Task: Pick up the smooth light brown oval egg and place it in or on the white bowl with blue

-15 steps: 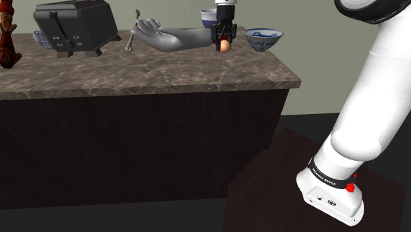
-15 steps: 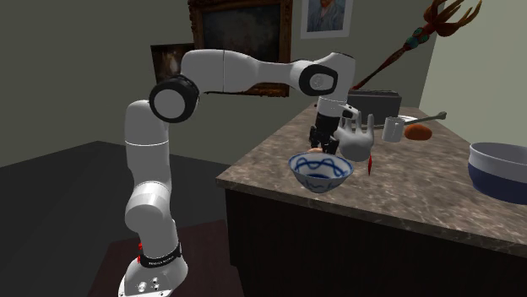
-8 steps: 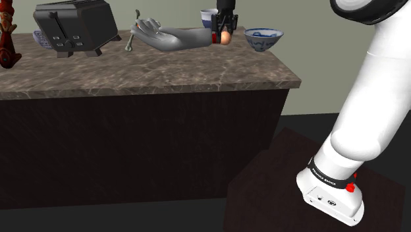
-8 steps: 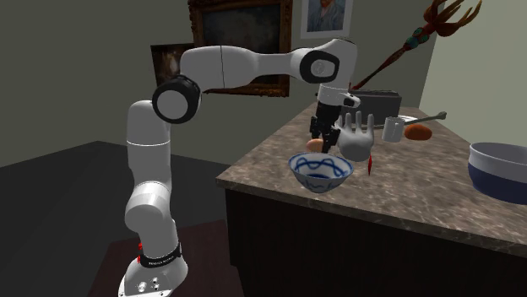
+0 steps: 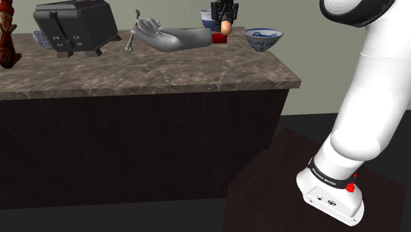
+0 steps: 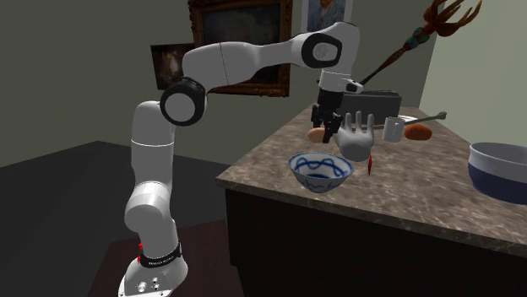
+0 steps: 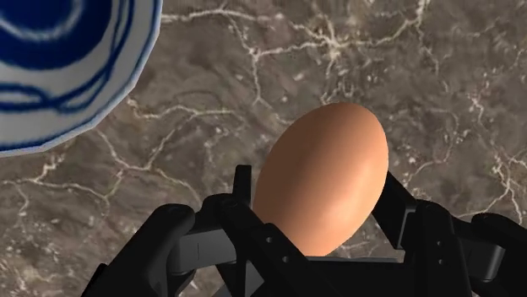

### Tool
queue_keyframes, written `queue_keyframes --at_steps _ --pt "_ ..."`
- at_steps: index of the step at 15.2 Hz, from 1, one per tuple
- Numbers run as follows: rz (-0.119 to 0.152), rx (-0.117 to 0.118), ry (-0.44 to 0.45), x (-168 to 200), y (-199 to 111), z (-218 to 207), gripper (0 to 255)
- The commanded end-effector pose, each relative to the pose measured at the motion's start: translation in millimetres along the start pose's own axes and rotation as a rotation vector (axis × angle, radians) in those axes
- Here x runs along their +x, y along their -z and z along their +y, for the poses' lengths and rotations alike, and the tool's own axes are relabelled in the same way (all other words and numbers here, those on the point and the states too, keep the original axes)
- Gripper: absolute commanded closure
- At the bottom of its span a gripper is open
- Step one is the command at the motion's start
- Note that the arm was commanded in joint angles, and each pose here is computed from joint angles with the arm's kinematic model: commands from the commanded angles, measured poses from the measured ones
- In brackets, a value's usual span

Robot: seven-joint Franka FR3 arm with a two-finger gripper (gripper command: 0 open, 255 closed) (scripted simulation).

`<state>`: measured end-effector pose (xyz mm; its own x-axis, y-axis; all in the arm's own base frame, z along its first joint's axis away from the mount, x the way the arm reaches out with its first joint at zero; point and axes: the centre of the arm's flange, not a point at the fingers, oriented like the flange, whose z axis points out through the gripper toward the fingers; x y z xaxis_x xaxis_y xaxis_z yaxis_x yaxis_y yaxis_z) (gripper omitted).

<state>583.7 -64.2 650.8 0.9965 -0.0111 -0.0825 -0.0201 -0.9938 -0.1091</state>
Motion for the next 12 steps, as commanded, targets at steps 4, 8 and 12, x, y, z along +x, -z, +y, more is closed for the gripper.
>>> queue_keyframes --at_steps 4,8,12 --pt "0.000 0.000 0.000 -3.6 26.8 -2.5 255" --pt "0.000 0.000 0.000 -5.3 47.7 -4.8 255" --pt "0.000 0.000 0.000 -6.9 67.1 -6.9 255"
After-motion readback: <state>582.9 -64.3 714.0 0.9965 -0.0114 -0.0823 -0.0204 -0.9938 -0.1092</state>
